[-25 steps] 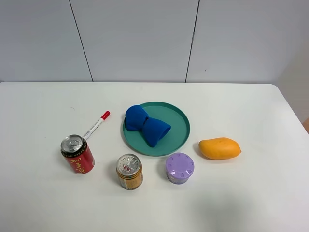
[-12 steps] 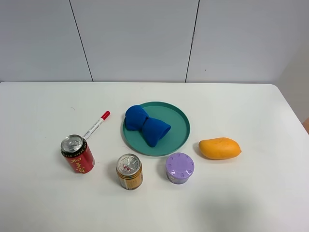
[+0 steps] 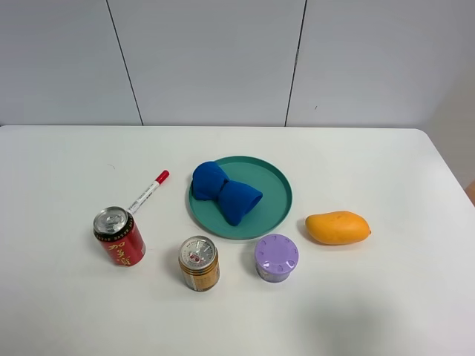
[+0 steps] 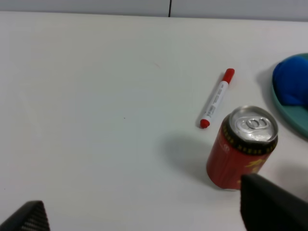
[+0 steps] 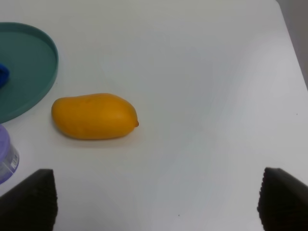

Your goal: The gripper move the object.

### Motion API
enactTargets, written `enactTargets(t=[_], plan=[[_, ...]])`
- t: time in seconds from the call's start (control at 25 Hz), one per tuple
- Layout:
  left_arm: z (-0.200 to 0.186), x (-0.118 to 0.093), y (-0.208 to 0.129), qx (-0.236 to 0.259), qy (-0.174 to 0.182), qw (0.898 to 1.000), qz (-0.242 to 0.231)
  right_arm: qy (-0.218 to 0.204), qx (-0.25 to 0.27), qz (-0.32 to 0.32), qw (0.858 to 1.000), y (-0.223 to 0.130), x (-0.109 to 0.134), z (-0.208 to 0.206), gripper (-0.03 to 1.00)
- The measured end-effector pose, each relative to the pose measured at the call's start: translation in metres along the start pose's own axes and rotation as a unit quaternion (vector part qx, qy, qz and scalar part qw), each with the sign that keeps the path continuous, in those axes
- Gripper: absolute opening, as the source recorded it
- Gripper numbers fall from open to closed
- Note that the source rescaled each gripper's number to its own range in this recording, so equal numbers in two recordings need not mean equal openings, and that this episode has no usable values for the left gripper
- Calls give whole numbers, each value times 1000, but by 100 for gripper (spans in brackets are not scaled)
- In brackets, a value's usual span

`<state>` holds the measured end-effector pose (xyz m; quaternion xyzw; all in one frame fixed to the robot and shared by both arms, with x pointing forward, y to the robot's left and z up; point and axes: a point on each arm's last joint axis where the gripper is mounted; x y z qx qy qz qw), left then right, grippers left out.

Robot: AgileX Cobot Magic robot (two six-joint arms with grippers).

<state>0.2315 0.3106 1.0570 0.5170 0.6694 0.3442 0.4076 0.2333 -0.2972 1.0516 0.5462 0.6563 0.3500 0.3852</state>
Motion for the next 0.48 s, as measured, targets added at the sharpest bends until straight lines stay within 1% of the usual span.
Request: enactTargets(t=[0.48], plan=[[0,0,0,0,0,1000,0,0,0,0,1000,0,0,0,60]])
Point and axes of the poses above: a point on each arm's last joint axis where the gripper is mounted, z pointing out along that axis toward the gripper, x along the wrist's bending axis when the last joint is at zero, y = z × x, and after that the axes turned 9 degrees about -z, right-handed
